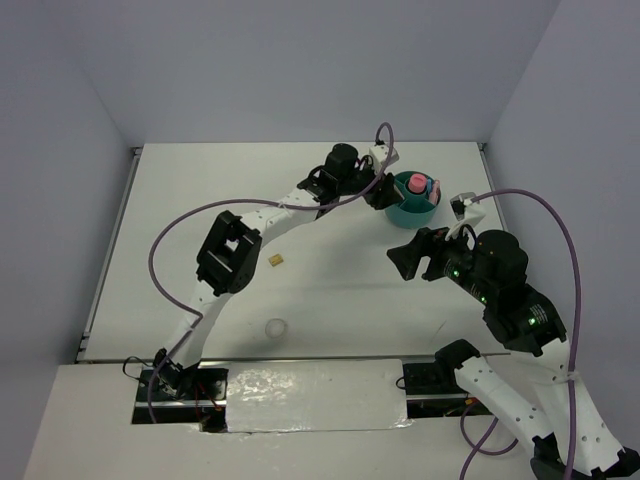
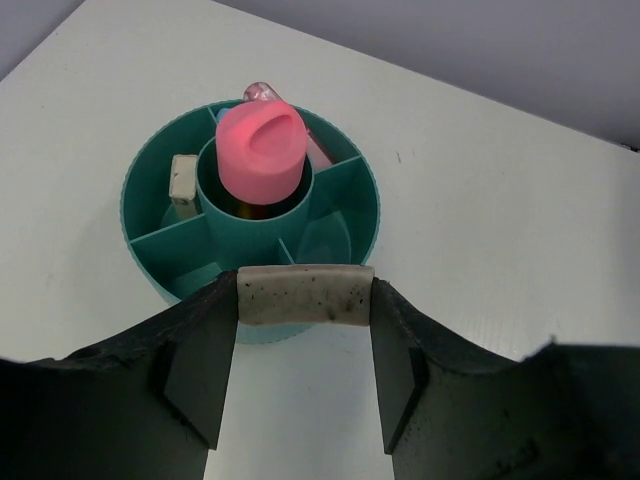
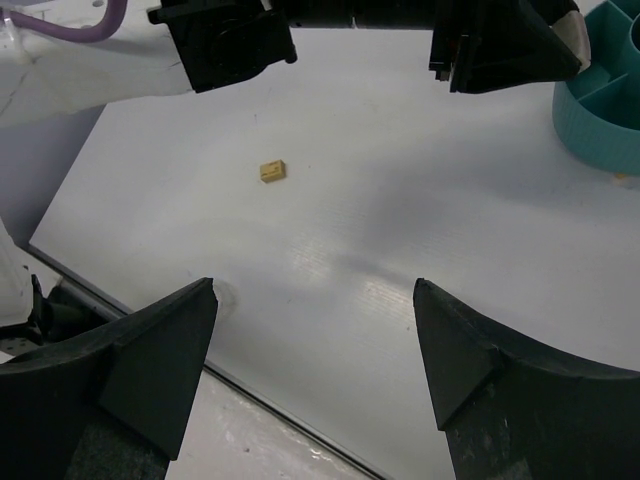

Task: Sort the stationery into containers
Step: Place the stationery in the storage box.

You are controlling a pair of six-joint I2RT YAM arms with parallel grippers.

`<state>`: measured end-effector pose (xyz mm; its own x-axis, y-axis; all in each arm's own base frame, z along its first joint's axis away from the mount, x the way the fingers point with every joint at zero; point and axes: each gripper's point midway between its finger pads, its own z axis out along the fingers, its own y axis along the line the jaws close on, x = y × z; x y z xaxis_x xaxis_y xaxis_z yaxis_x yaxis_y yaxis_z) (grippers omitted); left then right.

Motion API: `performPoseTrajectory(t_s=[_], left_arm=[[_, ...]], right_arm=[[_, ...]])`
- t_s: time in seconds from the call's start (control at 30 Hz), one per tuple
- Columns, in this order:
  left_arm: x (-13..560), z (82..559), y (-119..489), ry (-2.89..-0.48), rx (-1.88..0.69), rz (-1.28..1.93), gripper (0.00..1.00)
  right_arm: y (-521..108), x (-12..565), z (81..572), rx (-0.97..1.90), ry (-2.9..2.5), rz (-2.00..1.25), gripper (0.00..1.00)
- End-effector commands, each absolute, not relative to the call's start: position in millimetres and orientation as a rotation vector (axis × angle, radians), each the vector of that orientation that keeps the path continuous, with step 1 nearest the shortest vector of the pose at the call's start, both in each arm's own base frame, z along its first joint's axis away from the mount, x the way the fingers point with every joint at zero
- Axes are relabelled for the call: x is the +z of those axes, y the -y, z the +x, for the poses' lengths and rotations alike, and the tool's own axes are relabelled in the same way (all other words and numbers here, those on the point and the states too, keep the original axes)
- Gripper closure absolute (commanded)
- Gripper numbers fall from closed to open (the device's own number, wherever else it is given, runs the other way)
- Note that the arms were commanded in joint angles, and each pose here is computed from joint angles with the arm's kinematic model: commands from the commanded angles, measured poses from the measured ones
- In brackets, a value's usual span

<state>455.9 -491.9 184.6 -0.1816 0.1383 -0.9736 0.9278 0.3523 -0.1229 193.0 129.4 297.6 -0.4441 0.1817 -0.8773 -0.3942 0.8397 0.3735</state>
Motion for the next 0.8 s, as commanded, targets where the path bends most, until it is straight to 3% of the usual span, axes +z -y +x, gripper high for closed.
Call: performPoseTrajectory(t_s=[0.0,0.77], left_arm=[[208,461,498,-1.441,-0.996,1.019,0.49],[188,484,503,-1.403,-1.113,0.969,0.30]], right_arm=[[-134,307,190,0.692,-1.903,-0.177,0.14],[-142,298,197,0.707,-1.933,-0.202,0.15]])
